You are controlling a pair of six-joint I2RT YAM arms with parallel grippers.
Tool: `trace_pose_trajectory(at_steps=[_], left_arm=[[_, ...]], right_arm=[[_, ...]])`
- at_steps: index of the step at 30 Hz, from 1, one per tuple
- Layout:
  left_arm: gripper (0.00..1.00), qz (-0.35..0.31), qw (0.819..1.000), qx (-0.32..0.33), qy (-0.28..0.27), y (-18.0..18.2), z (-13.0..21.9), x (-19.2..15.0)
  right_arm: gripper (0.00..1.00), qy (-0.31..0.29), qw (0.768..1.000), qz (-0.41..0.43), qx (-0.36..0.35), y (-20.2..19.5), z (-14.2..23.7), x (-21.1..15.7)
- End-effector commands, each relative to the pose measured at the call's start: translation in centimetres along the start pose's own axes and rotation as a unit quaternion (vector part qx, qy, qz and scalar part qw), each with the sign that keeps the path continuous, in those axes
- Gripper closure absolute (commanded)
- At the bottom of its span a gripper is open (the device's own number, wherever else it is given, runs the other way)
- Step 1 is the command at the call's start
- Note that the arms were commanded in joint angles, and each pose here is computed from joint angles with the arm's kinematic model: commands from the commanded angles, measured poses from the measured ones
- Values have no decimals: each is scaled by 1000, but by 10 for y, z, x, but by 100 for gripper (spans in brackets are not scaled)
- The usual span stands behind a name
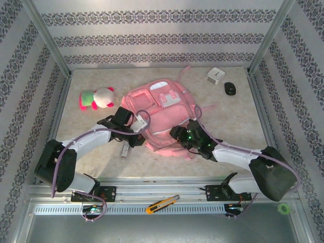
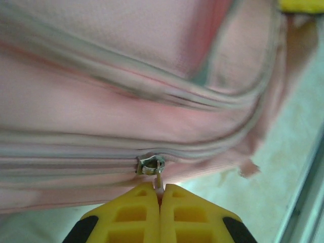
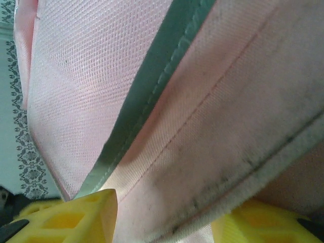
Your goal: Pack the student bag
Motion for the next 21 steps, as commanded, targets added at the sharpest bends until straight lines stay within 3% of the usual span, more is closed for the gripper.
trace_pose_trajectory(at_steps=[1,7,12,15,18,21], left_arm=[[100,-42,996,-76,36,-29,-6,5],[92,-83,992,-96,-1,-69,-22,33],[75,-82,994,-62,-48,-71,-24,44],[48,-127,989,-17,-81,-75,-2,39],[27,-198,972,75,-103,-74,29,37],[23,-315,932,148,-96,-66,50,34]], right_arm=[[51,-30,999,-4,44,17,-7,12],[52,-20,997,8,73,38,-18,19],[52,-19,995,31,88,50,-14,27],[48,-28,994,61,90,58,1,34],[44,-16,992,83,92,60,17,45],[43,2,991,107,83,59,38,49]])
Point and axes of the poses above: each hand's point on the last joint's axis, 136 mm out from that joint toward the fingers, its own z axis back along the fingers, its own y axis along the line the jaws close on, x = y × z, the point moved 10 cm from there along z, back along the fingers, and after that the axes turned 7 degrees about -z, right-handed, at the moved point
